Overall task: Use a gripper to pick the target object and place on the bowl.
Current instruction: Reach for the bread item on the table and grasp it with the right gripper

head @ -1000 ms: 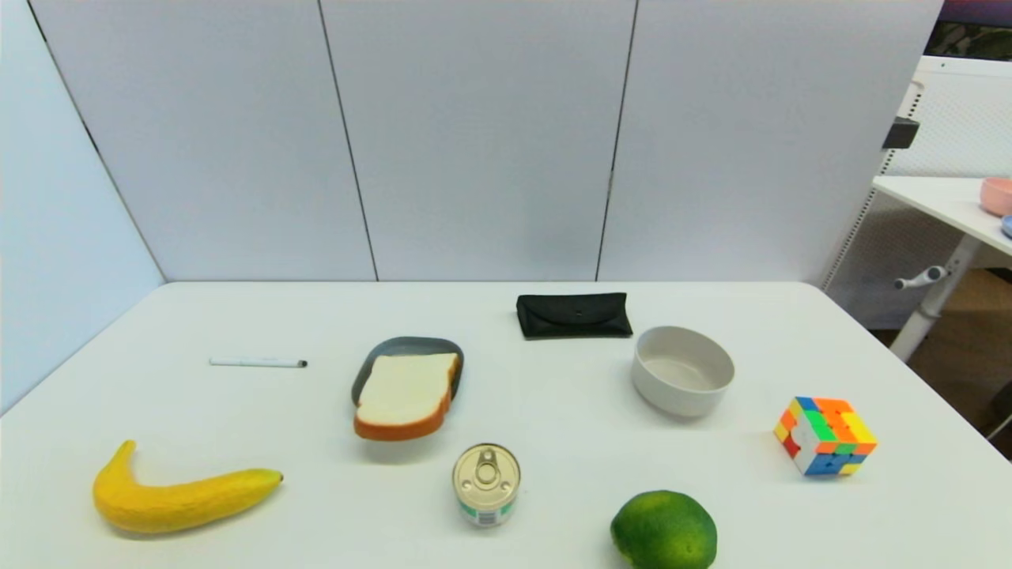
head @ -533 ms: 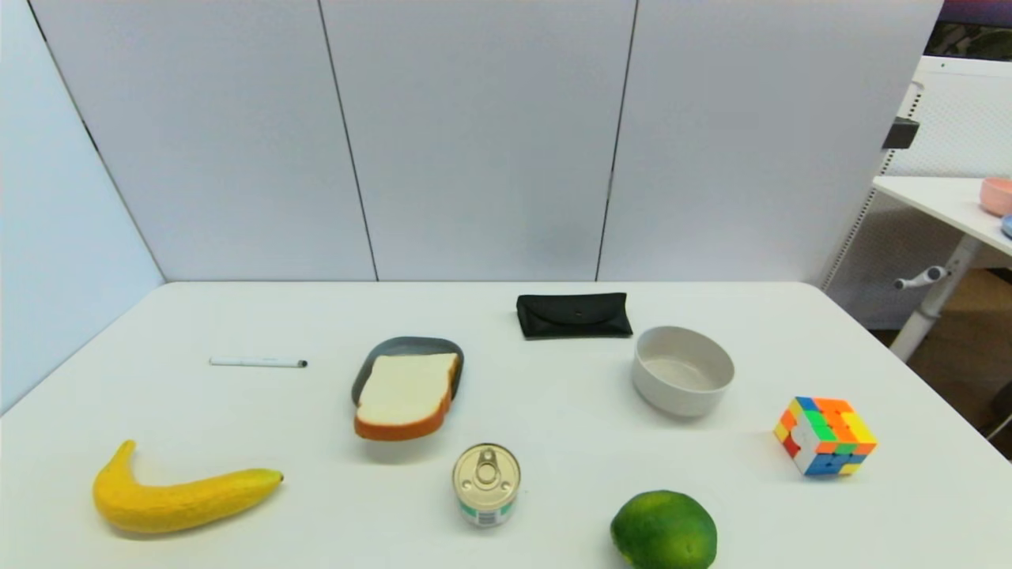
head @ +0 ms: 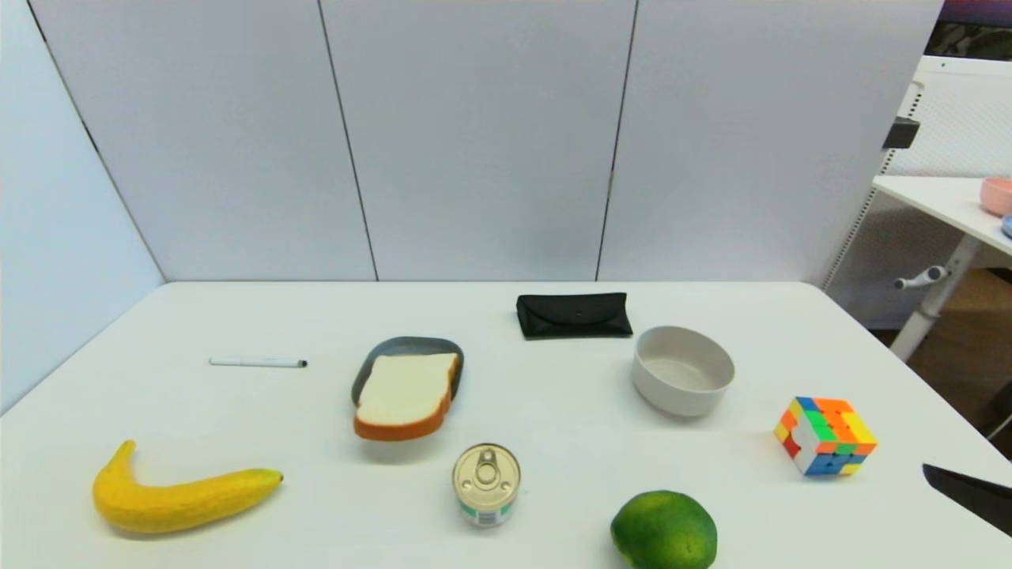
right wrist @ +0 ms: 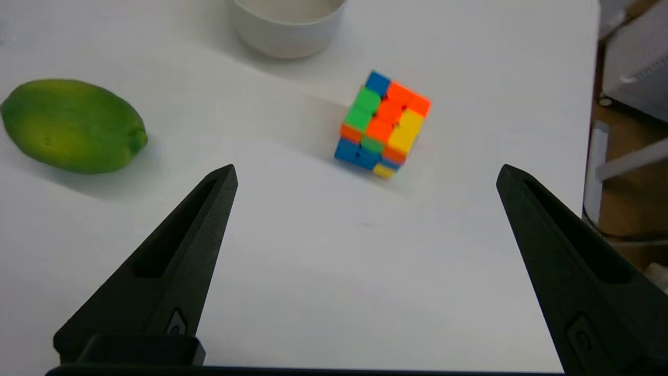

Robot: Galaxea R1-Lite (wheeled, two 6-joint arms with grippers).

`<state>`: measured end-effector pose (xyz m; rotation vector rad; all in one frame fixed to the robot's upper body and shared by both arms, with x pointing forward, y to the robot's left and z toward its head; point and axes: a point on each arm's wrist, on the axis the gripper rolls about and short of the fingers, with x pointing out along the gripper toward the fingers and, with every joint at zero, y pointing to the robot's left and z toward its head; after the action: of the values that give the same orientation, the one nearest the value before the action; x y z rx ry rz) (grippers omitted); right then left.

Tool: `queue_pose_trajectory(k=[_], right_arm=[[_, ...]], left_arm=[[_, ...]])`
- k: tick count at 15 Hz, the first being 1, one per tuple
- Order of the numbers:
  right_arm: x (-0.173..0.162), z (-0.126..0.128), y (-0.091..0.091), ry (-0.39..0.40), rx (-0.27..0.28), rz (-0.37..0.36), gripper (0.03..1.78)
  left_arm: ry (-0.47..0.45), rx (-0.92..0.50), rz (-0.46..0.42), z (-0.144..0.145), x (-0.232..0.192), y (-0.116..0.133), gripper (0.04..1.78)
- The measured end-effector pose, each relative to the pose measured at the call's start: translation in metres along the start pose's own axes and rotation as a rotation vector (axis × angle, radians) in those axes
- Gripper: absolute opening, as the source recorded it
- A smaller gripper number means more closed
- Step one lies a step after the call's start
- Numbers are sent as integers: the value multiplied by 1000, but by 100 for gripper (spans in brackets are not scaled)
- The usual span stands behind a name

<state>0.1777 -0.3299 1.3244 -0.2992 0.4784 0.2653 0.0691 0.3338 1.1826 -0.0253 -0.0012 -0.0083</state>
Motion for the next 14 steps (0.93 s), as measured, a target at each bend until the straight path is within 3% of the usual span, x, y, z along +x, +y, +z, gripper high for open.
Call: queue_pose_trajectory(k=[3,6,10,14], right_arm=[[42,42,-11,44,-102,104,172],[88,75,-5,66,-218,214,172],[142,103,29,83,-330,365,172],[176,132,71,44,-407,473,172]], left_arm=[[0,0,0,0,0,0,171],[0,0,0,0,0,0,171],[0,0,0,0,0,0,171],[0,0,0,0,0,0,171]])
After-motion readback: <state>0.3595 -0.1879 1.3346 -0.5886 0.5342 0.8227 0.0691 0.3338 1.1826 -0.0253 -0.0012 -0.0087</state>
